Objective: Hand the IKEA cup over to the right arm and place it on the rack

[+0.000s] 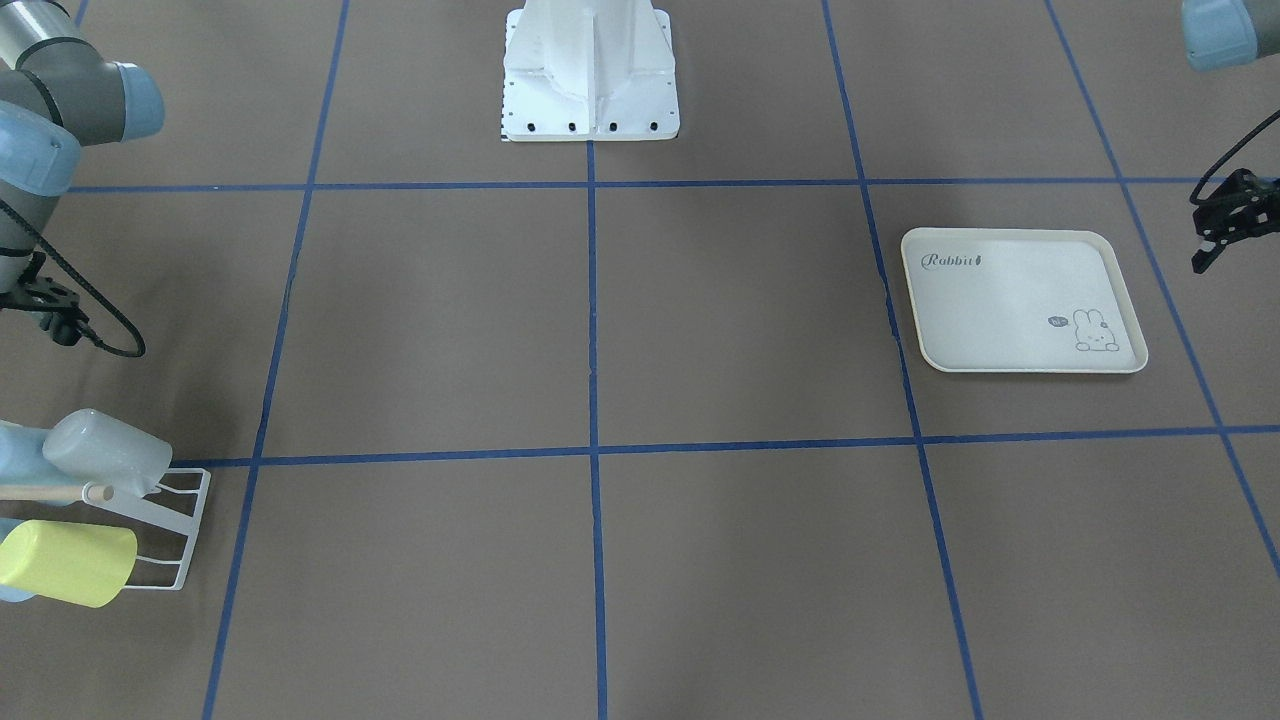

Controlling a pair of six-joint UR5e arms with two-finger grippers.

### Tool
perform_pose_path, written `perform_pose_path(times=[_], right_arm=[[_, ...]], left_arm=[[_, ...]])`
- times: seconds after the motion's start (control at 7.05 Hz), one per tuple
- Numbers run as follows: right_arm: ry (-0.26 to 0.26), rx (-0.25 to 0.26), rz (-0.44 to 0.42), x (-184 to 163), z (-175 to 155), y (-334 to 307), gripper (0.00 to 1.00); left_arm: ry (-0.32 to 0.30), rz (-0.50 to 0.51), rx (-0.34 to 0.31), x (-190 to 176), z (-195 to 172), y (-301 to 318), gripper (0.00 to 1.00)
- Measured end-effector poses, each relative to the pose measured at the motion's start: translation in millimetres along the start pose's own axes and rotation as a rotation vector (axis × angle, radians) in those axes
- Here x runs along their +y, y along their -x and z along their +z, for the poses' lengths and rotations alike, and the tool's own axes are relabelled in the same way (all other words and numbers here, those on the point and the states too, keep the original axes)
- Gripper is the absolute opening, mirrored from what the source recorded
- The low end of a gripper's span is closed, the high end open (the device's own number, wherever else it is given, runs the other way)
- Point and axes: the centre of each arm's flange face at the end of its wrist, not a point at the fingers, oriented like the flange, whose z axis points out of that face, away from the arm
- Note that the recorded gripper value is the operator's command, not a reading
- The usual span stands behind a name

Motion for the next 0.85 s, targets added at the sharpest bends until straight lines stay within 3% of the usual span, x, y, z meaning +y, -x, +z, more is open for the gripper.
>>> perform_pose_path(times=[0.28, 0.57, 0.71, 0.85], right_arm=[[-0.003, 0.011, 0.005, 1.3, -3.7, -5.5, 0.99], [-0.011, 0.056, 0.050, 16.0, -23.4, -21.7, 0.99], [-0.026, 0.080, 0.099, 36.3, -36.5, -26.7, 0.99], [-0.075, 0.081, 0.200, 66.5, -39.5, -23.1, 0.99]], left_arm=[[0.000, 0.000, 0.000, 0.0, 0.0, 0.0, 1.00], [-0.002, -0.001, 0.000, -0.2, -0.9, -0.6, 1.00], [-0.004, -0.003, 0.000, -0.4, -1.9, -1.0, 1.00], [-0.005, -0.005, 0.000, -0.2, -2.5, -1.1, 1.00]])
